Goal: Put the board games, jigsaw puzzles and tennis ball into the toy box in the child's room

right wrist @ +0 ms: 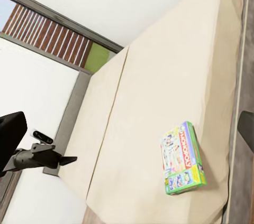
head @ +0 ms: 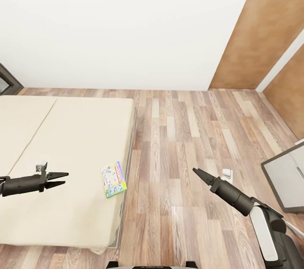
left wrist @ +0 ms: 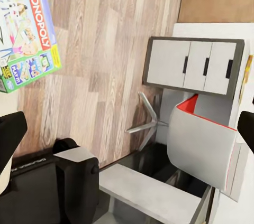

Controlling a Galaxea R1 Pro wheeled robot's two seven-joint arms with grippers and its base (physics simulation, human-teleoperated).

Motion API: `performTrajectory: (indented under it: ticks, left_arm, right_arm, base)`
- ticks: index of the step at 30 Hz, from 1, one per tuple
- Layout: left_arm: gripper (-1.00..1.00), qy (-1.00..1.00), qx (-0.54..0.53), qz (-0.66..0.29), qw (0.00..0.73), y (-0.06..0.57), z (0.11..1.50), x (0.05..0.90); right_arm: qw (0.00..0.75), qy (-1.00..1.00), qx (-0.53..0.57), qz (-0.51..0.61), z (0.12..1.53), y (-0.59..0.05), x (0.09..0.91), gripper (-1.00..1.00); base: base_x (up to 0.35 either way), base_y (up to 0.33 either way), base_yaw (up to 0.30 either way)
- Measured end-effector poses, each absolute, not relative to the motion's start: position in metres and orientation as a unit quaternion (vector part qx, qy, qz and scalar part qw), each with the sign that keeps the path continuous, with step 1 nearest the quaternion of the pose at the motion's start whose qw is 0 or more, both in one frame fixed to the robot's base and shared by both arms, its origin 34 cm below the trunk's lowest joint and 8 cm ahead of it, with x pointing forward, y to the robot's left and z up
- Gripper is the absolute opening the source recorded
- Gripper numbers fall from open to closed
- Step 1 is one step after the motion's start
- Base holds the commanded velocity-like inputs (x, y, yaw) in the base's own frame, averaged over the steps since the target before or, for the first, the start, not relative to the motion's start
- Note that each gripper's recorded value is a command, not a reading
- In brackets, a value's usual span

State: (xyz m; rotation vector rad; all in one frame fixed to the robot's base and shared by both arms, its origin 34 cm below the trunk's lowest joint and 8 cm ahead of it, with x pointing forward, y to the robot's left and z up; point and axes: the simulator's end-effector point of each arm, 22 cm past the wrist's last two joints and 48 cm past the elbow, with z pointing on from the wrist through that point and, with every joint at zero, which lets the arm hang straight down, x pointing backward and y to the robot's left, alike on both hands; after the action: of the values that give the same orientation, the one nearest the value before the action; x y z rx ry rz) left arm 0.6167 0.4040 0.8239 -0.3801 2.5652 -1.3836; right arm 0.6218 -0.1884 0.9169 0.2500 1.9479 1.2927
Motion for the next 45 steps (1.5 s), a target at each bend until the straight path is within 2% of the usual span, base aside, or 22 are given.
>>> performTrajectory:
  ticks: [16, 30, 45]
  left_arm:
    - [1.0, 0.87, -0.121, -0.465, 0.109, 0.399, 0.831, 0.622]
    - [1.0, 0.878, -0.114, -0.451, 0.11, 0.39, 0.829, 0.626]
    - [1.0, 0.891, -0.107, -0.426, 0.111, 0.378, 0.822, 0.633]
  right_arm:
    - [0.38, 0.787, 0.098, 0.476, 0.903, -0.191, 0.621, 1.0]
    - [0.338, 0.857, 0.156, 0.357, 0.835, -0.223, 0.615, 1.0]
    - [0.311, 0.886, 0.15, 0.309, 0.817, -0.204, 0.611, 1.0]
  base:
    - [0.0, 0.0, 0.0]
    - [0.0, 0.0, 0.0]
    - [0.0, 0.0, 0.0]
